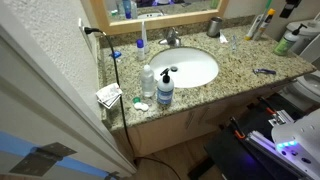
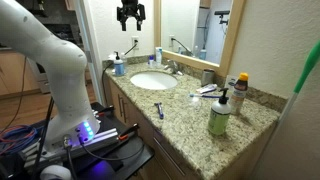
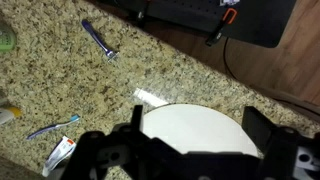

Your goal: Pick up the soap bottle and move to forward.

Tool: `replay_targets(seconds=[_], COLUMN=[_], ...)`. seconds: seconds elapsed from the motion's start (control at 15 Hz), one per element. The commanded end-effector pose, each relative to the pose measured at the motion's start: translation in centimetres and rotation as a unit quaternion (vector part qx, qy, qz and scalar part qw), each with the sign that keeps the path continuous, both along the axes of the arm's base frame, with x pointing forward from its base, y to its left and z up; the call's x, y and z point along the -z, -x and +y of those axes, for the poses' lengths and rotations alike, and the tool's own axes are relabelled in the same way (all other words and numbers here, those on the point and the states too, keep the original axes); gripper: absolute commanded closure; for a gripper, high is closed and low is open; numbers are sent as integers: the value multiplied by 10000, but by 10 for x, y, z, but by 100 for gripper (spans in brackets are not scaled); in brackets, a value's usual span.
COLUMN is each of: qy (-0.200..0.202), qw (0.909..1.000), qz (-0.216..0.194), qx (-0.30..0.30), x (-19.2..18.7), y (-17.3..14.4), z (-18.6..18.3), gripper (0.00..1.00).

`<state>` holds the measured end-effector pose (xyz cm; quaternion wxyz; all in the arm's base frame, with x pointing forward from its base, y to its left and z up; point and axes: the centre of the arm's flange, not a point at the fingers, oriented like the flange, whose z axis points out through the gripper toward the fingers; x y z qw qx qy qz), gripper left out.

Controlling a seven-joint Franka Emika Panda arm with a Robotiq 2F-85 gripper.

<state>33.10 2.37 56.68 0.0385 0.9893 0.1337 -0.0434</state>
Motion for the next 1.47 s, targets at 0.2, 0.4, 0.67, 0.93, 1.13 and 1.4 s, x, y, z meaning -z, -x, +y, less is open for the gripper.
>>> replay_targets(seconds=[0.2,0.4,0.67,0.93,1.13,1.4], qy=[-154,-711,-929,-925,-977,-1297], qw=[9987,9930,9885,9884,9828,9582], qz=[438,353,218,260,66,-414], qx=[-208,-875,-1174,-1175,-1564,-2516], x=[29,46,56,59,56,55], y=[-39,-76,-69,-74,-78,-86], z=[27,96,140,151,147,150], gripper=[0,0,0,0,0,0])
